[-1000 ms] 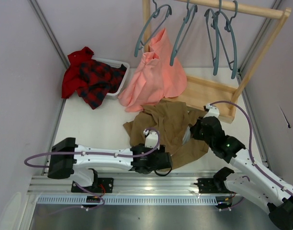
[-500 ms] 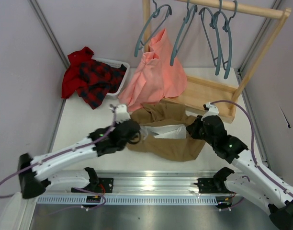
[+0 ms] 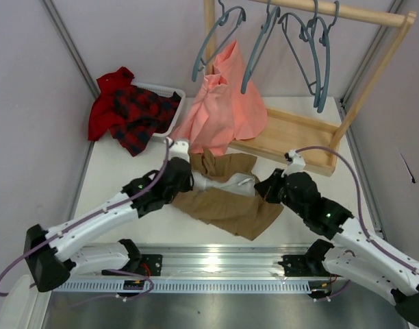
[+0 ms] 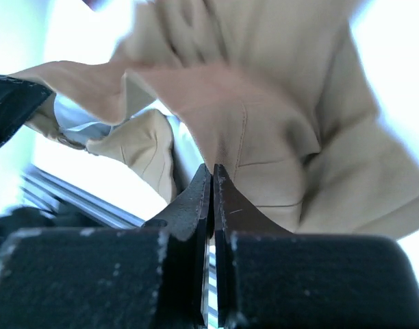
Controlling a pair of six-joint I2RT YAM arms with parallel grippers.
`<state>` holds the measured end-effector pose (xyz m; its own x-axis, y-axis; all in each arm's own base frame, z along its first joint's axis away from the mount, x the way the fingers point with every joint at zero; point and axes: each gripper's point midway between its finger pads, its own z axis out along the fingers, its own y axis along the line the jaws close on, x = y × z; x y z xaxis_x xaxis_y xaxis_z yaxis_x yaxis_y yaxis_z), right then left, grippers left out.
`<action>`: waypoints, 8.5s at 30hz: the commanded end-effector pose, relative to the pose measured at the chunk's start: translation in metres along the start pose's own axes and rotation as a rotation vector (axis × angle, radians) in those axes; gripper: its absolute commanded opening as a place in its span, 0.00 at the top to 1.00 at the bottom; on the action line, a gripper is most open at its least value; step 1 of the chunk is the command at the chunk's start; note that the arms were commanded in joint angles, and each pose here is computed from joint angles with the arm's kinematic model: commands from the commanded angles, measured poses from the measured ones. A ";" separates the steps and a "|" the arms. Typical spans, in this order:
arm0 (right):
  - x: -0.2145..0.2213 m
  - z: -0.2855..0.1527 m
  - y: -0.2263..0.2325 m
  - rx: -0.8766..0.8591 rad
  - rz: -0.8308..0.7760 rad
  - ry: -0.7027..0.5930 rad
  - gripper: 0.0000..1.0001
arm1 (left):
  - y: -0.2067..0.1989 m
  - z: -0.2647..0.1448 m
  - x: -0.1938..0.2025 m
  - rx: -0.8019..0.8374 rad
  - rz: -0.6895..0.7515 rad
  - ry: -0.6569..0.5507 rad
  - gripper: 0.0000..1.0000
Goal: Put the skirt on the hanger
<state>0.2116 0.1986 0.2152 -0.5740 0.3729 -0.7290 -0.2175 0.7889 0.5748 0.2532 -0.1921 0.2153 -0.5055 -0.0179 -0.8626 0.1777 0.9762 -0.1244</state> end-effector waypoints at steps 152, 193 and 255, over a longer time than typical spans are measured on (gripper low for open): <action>0.019 -0.061 0.050 -0.477 -0.376 0.106 0.61 | -0.173 -0.015 0.046 0.638 -0.022 0.225 1.00; 0.055 0.000 0.045 -0.187 -0.938 -0.298 0.28 | -0.160 -0.019 0.029 0.604 -0.098 0.371 1.00; 0.029 0.027 0.059 -0.160 -0.924 -0.440 0.33 | -0.142 -0.012 0.014 0.501 -0.269 0.308 0.99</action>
<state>0.1975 0.2660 0.1756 0.1501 -0.2777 -0.9489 -0.6007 0.7366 -0.3106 0.2040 -0.3294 0.2034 -0.8165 -0.0596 -0.5743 0.3476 0.7436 -0.5712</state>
